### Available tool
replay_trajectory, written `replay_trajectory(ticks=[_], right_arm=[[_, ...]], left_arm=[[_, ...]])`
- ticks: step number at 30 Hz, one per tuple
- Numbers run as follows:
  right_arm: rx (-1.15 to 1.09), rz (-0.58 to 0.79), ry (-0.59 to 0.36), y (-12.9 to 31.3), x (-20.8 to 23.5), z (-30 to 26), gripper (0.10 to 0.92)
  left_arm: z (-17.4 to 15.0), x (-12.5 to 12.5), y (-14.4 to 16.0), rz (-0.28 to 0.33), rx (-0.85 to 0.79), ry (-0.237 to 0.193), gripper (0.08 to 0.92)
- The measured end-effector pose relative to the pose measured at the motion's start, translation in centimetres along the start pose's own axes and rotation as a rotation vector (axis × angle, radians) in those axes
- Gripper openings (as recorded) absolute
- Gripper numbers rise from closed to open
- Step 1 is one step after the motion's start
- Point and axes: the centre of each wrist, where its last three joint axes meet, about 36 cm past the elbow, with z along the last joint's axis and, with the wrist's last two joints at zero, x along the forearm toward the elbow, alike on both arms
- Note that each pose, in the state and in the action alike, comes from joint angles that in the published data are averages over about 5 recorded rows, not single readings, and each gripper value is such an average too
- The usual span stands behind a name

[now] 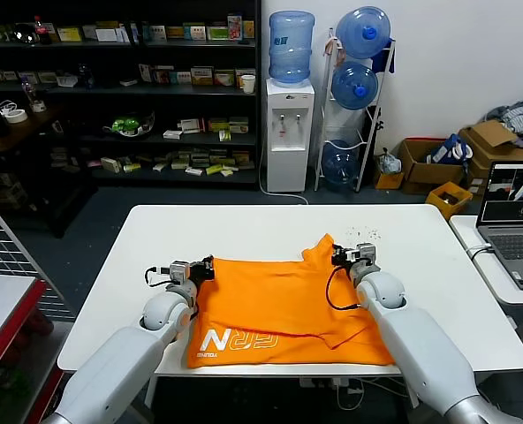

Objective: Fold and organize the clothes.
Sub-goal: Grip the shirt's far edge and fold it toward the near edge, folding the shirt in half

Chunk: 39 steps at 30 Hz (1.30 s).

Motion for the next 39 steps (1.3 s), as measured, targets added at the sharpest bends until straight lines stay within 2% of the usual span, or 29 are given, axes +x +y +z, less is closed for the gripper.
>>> replay_trajectory(ticks=[7,16,23,32,35,39], right_arm=[[-0.003,0.001,-0.009,-0.6,3.8,0.3,0.124],[0.001,-0.002,0.018,-0.7,10.2,0.8,0.124],[0.011,-0.001,0.042,-0.2,15.1,1.3,0.124],[0.012,0.009,0.078,0.6,20.3,2.6,0.124],[0.019,0.014,0.090,0.6,21.5,3.1,0.166],[0.032,0.017,0.098,0.5,22.9,3.4,0.276]], left_arm=[[-0.1,2.7,-0.3,0.006,0.009,-0.023,0.093],[0.9,8.4,-1.0,0.031,0.005,-0.061,0.093],[1.6,12.2,-1.7,0.055,0.004,-0.073,0.093],[2.4,15.6,-2.5,0.069,0.017,-0.079,0.093],[2.9,16.3,-2.7,0.067,0.021,-0.071,0.109],[3.5,17.0,-2.8,0.062,0.020,-0.060,0.193]])
